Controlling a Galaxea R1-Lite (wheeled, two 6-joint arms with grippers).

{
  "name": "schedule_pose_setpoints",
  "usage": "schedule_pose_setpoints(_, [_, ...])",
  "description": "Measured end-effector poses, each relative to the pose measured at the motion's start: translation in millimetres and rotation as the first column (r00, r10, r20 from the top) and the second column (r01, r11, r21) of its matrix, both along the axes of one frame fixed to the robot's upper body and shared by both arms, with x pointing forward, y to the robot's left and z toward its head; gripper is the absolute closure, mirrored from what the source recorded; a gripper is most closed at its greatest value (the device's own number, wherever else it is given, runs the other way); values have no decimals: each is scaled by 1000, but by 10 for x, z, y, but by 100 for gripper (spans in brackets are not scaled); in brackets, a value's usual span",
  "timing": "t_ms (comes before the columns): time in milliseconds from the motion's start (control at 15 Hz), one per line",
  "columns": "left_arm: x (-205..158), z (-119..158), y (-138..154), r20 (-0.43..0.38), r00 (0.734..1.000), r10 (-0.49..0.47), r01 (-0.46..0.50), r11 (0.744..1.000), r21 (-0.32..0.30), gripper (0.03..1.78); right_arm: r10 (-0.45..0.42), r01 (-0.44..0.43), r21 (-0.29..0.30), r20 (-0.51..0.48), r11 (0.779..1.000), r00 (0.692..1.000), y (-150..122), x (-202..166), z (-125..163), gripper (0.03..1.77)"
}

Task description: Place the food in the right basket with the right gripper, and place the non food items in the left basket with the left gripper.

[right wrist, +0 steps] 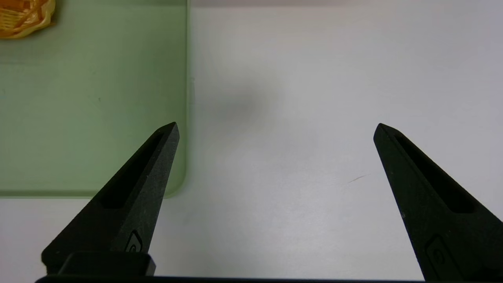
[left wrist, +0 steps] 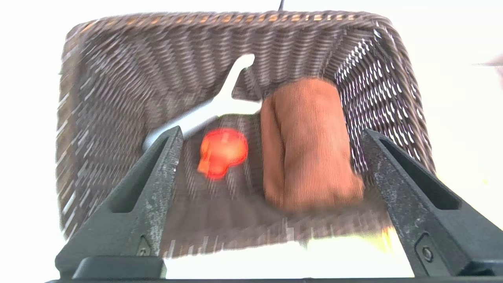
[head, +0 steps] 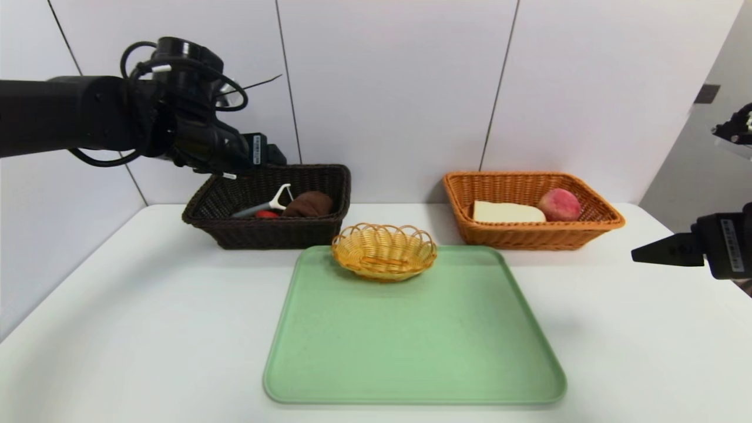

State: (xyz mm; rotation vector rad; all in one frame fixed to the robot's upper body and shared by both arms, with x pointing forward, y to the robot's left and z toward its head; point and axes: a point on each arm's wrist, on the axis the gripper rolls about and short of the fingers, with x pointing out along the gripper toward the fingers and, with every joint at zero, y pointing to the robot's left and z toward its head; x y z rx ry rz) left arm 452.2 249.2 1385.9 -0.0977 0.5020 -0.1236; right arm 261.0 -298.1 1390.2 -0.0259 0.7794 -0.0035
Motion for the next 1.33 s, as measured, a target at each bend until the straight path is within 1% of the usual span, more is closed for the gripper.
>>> schedule_pose_setpoints(200, [-441,142,101,1,1000,11,-11,1000,5,17,18,-18,-3,53,1000,998,-24,-144,96,9])
schedule_pose_setpoints(333, [-835,202,192,6,1000,13,-13,1000,10,16,30,-29,-8,95,1000,995,-65,-304,158,9])
schedule_pose_setpoints(467, [-1278,183,301,7,1000,15,-15,999,37,15,47,-44,-23,142,999,989,-122,-519,194,9])
schedule_pose_setpoints(600, [-1718,123,413,25,1000,16,-18,997,81,14,59,-54,-34,184,998,981,-188,-771,180,9])
schedule_pose_setpoints(800, [-2393,-25,593,70,997,21,-29,992,123,14,68,-60,-36,261,998,963,-306,-1214,85,9])
schedule_pose_setpoints(1000, [-2997,-278,770,109,992,59,-76,985,154,12,39,-27,-40,338,999,940,-420,-1651,-111,9])
schedule_pose_setpoints(1200, [-3502,-575,867,158,979,126,-152,975,161,12,40,0,-98,409,995,912,-476,-2030,-338,9])
schedule_pose_setpoints(1333, [-3788,-750,888,170,973,158,-186,969,164,12,37,15,-119,424,993,905,-500,-2257,-492,9])
